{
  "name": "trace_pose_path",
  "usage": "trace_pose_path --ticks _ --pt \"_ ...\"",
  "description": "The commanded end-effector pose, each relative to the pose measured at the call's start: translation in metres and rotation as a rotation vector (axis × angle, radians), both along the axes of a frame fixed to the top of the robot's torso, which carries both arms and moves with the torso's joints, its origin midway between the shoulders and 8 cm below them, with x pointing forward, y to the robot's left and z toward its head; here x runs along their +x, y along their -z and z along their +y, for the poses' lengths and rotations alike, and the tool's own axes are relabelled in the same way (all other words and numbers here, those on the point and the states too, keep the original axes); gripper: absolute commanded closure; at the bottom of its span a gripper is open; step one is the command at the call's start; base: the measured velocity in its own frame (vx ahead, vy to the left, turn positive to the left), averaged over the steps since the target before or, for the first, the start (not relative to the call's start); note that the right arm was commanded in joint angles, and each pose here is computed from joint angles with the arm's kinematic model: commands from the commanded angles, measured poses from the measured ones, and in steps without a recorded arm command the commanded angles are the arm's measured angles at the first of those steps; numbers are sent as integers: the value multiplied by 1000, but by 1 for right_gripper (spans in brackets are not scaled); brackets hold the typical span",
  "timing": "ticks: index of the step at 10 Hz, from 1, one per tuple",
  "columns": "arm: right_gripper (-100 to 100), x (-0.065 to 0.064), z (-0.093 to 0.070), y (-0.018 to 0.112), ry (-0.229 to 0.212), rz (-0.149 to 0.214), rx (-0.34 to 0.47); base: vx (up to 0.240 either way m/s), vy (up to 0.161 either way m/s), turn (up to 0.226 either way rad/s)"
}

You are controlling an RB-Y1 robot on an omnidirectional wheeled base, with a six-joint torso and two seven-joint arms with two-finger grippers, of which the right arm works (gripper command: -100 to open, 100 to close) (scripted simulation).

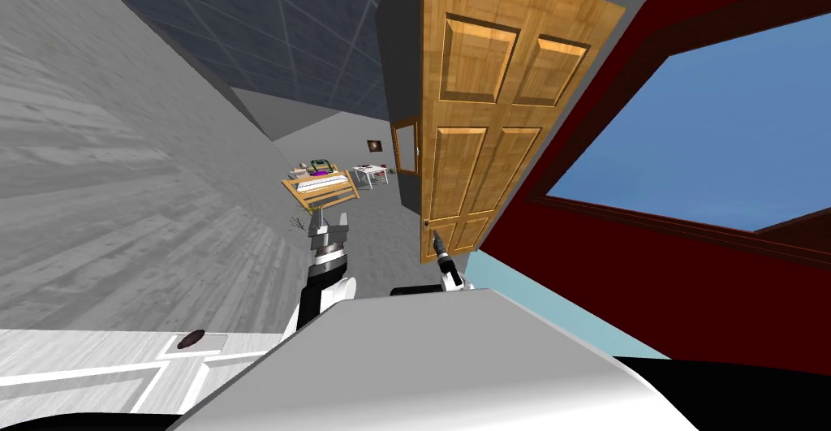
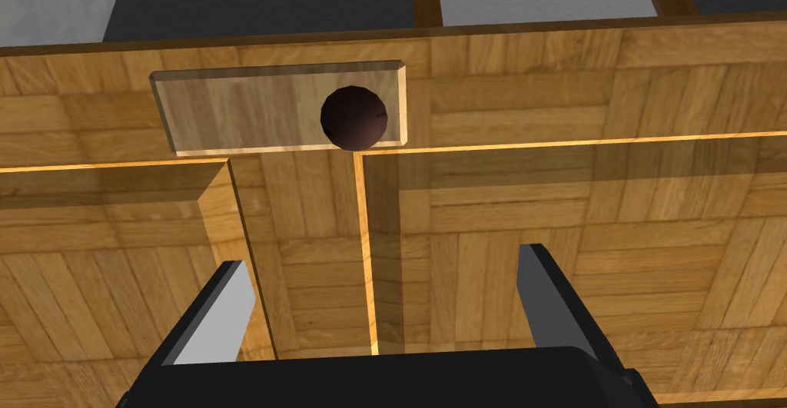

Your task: Push the door open

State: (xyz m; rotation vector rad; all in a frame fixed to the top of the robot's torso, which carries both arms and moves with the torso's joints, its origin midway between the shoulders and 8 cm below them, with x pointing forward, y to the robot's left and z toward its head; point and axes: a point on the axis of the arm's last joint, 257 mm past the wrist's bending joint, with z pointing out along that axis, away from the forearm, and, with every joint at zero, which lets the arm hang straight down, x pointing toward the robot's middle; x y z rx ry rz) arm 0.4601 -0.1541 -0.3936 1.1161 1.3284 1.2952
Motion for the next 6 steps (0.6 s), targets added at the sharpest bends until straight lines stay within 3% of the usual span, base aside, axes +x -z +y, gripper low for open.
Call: trace_pose_path --ticks 1,6 --pt "-100 0 -5 0 4 -3 -7 195 42 18" --pt "-100 -3 -1 -2 17 -14 14 225 41 29"
